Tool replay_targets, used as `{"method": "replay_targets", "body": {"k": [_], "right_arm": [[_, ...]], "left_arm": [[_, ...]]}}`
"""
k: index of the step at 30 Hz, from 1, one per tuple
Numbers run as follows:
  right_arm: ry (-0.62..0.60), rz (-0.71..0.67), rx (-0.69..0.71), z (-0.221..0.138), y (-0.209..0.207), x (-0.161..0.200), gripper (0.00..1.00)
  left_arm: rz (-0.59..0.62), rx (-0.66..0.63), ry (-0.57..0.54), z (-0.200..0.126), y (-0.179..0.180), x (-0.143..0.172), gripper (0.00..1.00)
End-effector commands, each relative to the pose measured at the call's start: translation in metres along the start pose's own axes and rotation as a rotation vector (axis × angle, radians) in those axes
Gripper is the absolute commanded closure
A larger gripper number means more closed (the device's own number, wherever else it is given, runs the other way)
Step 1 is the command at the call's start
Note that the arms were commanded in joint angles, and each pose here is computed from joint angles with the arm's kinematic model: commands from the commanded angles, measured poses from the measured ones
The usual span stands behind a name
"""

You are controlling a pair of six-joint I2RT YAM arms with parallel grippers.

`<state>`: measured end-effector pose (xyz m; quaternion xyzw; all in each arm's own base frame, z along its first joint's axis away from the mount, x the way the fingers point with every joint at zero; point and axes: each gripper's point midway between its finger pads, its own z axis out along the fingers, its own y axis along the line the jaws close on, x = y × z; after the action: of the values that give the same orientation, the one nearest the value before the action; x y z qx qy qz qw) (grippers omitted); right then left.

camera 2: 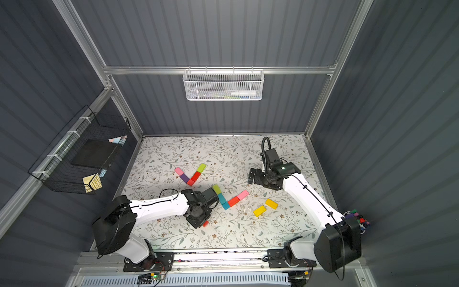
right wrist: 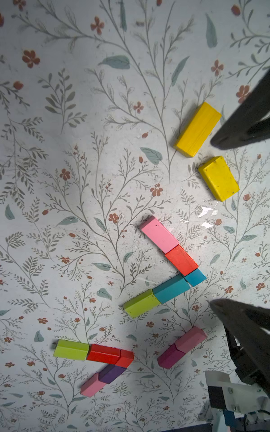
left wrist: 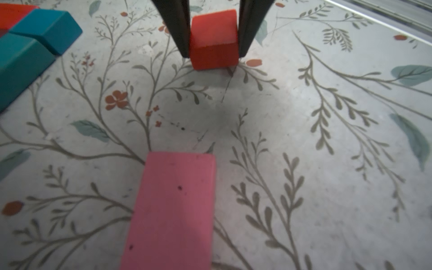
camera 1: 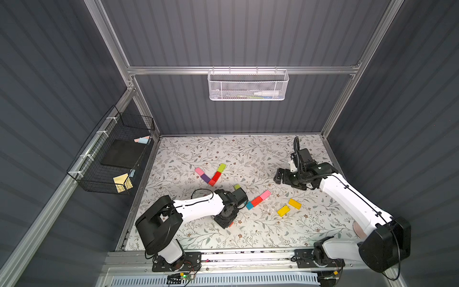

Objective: Assemble the letter v with building blocks
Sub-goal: Place the building block at the center of the board.

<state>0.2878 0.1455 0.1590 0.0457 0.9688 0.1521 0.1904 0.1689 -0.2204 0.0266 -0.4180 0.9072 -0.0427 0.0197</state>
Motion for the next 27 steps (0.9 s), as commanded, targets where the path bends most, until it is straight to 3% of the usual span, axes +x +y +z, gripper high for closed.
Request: {"method": "replay_targets", "body": {"k": [1, 14, 17, 20, 21, 23, 25, 27], "right_arm": [[0.023, -0.005, 0.031, 0.006, -0.002, 0.006, 0.01], [0.033, -0.026, 0.050, 0.008, 0.001, 0.009, 0.01], [0.039, -0.034, 0.055, 0.009, 0.002, 0.011, 0.01], [0.047, -0.043, 0.064, 0.011, 0.001, 0.014, 0.01], [0.049, -0.044, 0.067, 0.012, 0.001, 0.015, 0.01], [0.054, -0.050, 0.075, 0.013, 0.001, 0.017, 0.01], [0.055, -0.057, 0.082, 0.012, 0.001, 0.019, 0.01], [0.049, -0.077, 0.093, 0.011, 0.002, 0.021, 0.01]], "left_arm": [[0.004, 0.036, -0.034, -0.001, -0.004, -0.012, 1.00], [0.028, -0.006, -0.074, 0.012, -0.003, -0.028, 1.00], [0.035, -0.019, -0.088, 0.010, -0.001, -0.031, 0.96], [0.040, -0.007, -0.095, 0.007, -0.004, -0.033, 1.00], [0.043, 0.001, -0.094, 0.006, -0.006, -0.033, 0.97], [0.062, 0.017, -0.096, 0.005, -0.013, -0.032, 0.82], [0.077, 0.026, -0.118, 0.000, -0.020, -0.035, 0.83], [0.084, 0.058, -0.144, -0.013, -0.033, -0.038, 0.72]]}}
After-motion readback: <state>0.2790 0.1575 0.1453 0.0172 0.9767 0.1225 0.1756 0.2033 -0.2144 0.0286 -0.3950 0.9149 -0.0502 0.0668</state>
